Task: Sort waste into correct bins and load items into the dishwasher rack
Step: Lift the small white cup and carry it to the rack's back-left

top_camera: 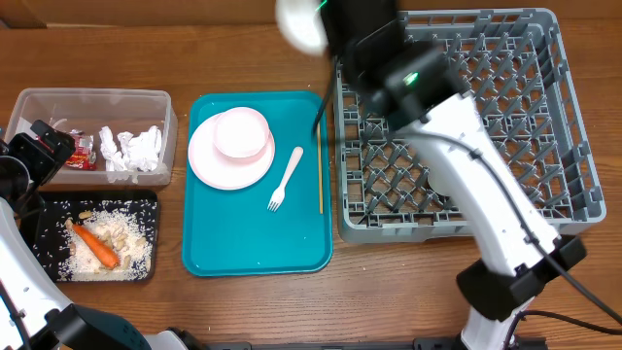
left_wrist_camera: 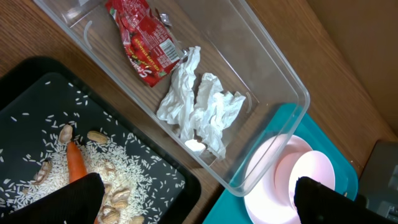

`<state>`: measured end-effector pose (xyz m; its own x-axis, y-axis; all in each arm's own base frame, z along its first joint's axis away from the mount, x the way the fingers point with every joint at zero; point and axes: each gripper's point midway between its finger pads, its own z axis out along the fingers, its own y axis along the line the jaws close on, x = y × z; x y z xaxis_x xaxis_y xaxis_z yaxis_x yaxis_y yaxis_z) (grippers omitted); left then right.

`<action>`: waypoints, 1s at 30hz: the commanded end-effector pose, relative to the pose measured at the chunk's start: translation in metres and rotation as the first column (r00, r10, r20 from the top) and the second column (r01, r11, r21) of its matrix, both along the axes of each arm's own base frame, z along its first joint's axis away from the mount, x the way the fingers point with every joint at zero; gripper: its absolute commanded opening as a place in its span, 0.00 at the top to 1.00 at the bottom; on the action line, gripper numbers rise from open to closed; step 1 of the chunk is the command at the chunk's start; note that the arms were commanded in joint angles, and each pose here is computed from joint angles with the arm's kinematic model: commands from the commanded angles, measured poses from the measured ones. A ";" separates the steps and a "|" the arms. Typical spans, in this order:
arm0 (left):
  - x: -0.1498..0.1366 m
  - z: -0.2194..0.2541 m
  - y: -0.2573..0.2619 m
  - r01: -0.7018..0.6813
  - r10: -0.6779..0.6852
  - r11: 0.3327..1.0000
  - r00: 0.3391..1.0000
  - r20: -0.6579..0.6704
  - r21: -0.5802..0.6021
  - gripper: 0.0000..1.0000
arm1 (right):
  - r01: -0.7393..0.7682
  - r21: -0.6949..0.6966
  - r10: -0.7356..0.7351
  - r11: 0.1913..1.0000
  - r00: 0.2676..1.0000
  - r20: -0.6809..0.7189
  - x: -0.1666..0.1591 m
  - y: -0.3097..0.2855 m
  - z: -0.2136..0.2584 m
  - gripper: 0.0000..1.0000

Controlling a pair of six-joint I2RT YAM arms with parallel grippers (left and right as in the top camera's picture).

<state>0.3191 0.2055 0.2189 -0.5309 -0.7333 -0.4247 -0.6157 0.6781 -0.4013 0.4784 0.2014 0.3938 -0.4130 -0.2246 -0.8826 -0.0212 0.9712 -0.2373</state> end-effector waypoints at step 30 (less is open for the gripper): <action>0.002 0.008 0.003 -0.008 0.007 1.000 1.000 0.014 0.016 0.00 | -0.021 -0.456 -0.065 0.890 0.983 -0.172 0.172 -0.103 -0.216 0.96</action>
<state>0.3192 0.2055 0.2189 -0.5310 -0.7333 -0.4246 -0.6155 0.6782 -0.4016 0.6567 0.1014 0.1914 -0.5276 -0.5669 -0.6327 -0.0594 0.7676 -0.6382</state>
